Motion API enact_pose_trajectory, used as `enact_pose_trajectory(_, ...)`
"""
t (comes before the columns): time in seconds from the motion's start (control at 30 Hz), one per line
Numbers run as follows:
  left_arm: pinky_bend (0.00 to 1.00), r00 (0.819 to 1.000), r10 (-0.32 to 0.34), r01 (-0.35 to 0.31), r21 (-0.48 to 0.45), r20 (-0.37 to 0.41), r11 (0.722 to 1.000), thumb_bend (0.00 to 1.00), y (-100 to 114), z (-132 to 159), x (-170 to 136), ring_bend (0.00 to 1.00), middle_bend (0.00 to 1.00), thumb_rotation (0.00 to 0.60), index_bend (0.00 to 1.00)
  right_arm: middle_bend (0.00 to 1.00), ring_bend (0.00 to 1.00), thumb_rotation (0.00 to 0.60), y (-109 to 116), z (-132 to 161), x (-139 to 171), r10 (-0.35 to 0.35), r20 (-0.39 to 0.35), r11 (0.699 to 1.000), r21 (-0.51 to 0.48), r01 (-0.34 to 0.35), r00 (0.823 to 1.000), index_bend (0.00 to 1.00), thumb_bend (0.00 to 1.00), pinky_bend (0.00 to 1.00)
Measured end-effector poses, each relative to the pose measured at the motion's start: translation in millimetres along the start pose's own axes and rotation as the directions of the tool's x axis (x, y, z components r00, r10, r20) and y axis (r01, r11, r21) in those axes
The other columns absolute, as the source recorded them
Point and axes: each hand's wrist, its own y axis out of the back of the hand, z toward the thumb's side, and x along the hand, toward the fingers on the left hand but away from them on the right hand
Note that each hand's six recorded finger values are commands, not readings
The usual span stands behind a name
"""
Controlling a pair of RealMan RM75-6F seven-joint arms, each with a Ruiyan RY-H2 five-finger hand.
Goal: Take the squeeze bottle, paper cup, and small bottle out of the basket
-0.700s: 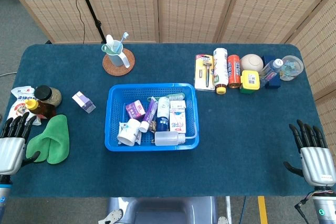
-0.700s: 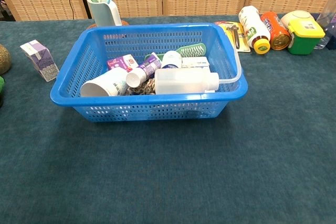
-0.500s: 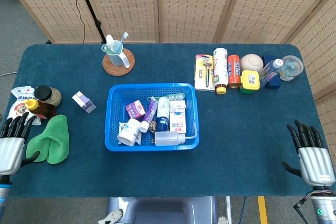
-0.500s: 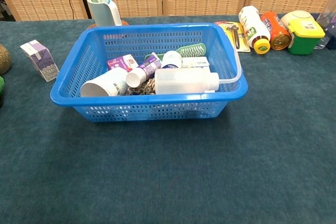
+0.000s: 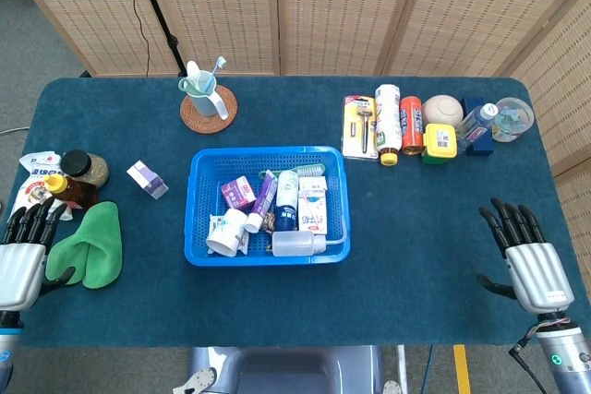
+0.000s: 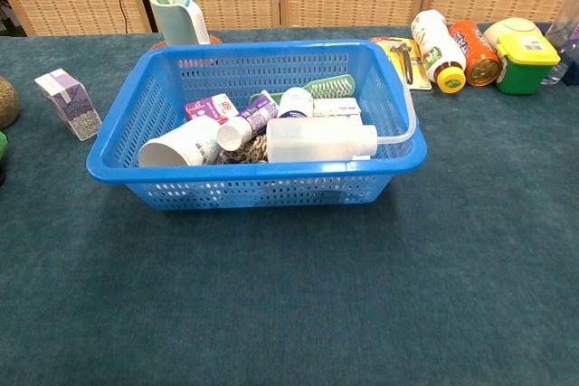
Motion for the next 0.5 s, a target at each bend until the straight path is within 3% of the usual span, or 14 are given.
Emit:
enact_pose_trajectory(0.23, 0.0, 1.0, 0.007, -0.007, -0.013, 0.006, 1.0, 0.15, 4.2, 10.7, -0.9, 0.0, 0.0, 0.6, 0.0, 0.0, 0.0, 0.6, 20.7, 48.5, -34.6, 0.031, -0.188, 0.992, -0.117, -0.053, 0.982, 0.0, 0.0, 0.0)
enact_pose_trajectory(0.5, 0.0, 1.0, 0.018, -0.018, -0.008, 0.012, 1.0, 0.15, 6.2, 15.5, -0.2, 0.0, 0.0, 0.6, 0.0, 0.0, 0.0, 0.6, 12.3, 98.2, -65.7, 0.113, -0.347, 0.975, -0.14, -0.171, 0.931, 0.0, 0.0, 0.02)
